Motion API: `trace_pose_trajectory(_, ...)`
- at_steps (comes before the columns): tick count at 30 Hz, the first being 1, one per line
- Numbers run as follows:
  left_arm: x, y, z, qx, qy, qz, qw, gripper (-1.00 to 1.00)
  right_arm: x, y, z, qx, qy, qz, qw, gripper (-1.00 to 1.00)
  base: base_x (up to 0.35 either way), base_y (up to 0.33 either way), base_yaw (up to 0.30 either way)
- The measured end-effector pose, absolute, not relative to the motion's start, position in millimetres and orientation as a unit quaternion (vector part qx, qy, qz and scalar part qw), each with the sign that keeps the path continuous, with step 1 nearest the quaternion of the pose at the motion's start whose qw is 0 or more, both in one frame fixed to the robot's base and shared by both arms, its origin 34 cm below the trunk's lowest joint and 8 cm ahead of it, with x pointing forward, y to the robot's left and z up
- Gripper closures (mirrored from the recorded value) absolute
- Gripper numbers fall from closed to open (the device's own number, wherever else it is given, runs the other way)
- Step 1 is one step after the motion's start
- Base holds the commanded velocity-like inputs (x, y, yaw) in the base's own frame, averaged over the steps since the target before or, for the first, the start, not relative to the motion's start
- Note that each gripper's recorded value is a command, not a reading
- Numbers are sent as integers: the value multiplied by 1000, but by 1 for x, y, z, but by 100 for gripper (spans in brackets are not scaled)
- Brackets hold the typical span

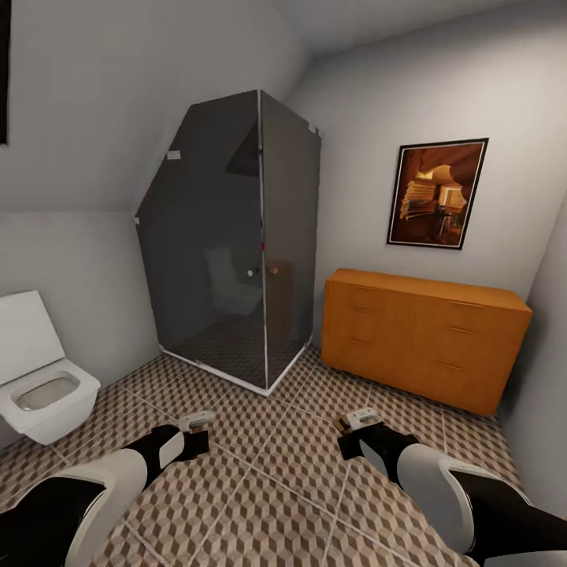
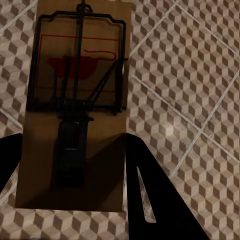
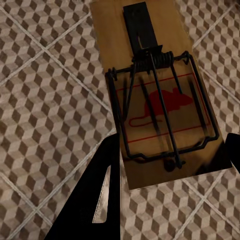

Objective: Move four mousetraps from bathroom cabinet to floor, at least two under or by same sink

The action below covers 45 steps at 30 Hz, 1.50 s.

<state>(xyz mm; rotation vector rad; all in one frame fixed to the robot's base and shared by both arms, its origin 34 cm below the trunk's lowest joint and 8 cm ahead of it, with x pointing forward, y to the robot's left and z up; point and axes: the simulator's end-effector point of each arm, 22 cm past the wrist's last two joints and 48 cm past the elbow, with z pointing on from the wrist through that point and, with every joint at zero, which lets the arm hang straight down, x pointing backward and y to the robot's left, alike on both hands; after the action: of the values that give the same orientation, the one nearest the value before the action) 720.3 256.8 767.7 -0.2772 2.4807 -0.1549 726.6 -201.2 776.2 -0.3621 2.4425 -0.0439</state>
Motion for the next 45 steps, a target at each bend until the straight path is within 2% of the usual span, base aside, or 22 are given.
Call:
trace_pose_trajectory(12, 718, 256, 764, -105, 942, -59, 313, 100, 726, -202, 776, -136, 934, -17, 329, 100, 0, 0, 117)
trace_pose_trajectory(45, 704, 261, 749, -108, 946, -55, 302, 100, 723, -199, 773, -139, 935, -15, 326, 100, 0, 0, 261)
